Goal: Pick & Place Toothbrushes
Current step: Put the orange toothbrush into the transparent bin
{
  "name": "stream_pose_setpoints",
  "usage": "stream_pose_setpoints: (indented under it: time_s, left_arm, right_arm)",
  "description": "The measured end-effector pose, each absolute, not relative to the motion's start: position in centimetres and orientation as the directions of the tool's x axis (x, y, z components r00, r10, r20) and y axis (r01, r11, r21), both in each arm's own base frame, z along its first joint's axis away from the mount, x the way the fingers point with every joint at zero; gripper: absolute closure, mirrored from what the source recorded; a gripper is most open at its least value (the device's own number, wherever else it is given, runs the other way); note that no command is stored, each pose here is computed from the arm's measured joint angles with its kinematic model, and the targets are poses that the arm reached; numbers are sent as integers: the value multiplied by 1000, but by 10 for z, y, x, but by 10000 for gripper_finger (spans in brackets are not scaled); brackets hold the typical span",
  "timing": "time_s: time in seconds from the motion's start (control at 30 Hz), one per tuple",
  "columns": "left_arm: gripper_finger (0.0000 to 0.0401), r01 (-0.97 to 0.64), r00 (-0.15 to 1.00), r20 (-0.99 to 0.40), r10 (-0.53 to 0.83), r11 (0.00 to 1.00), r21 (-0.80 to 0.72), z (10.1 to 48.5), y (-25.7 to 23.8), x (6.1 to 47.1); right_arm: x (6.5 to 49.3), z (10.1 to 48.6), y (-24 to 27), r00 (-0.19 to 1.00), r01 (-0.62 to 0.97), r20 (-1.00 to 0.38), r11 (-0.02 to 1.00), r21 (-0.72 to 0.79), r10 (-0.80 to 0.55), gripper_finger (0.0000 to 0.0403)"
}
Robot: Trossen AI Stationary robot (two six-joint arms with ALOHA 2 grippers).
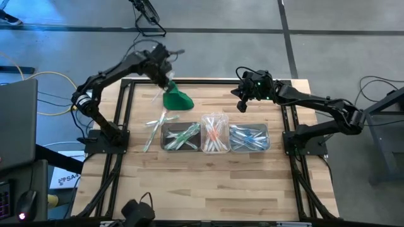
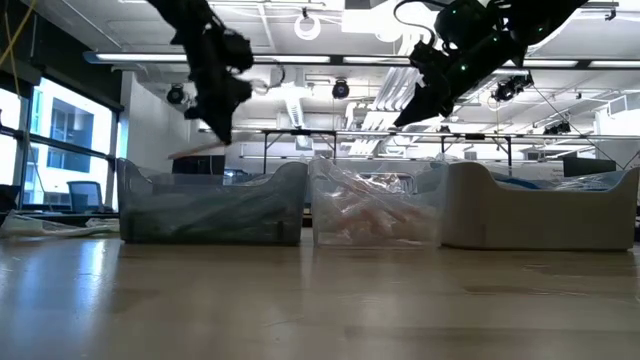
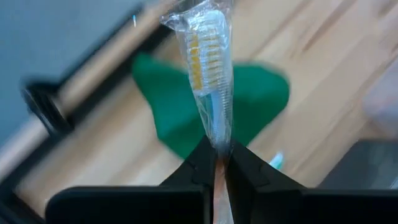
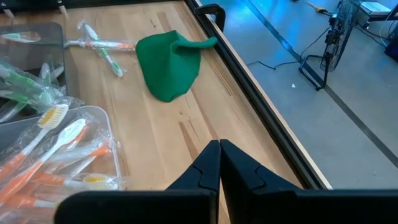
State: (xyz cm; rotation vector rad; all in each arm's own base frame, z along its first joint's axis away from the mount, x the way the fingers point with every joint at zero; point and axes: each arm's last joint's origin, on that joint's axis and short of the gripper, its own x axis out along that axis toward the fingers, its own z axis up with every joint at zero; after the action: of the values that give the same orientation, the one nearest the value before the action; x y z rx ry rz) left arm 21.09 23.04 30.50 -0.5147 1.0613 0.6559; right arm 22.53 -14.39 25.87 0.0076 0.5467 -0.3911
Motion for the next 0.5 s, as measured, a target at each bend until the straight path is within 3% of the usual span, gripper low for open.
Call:
stream_pose_setpoints:
  time_s: [0.23,0.37,0.5]
  left_arm:
    - [390,-605,569,-745,348,791,-92,351,242,225]
    - [390,-478,724,-622,298,867,-141,362,245,234]
    - [391,-375,804,-537,254,918,-127,368,242,248]
  right_arm:
    - [226,261,-144,795,363,-486,927,-99,-363,401]
    - [228,264,-144,821,340,-457,936,-91,-343,401]
    - [231,269,-144,866,290,-402,954,-78,-297,401]
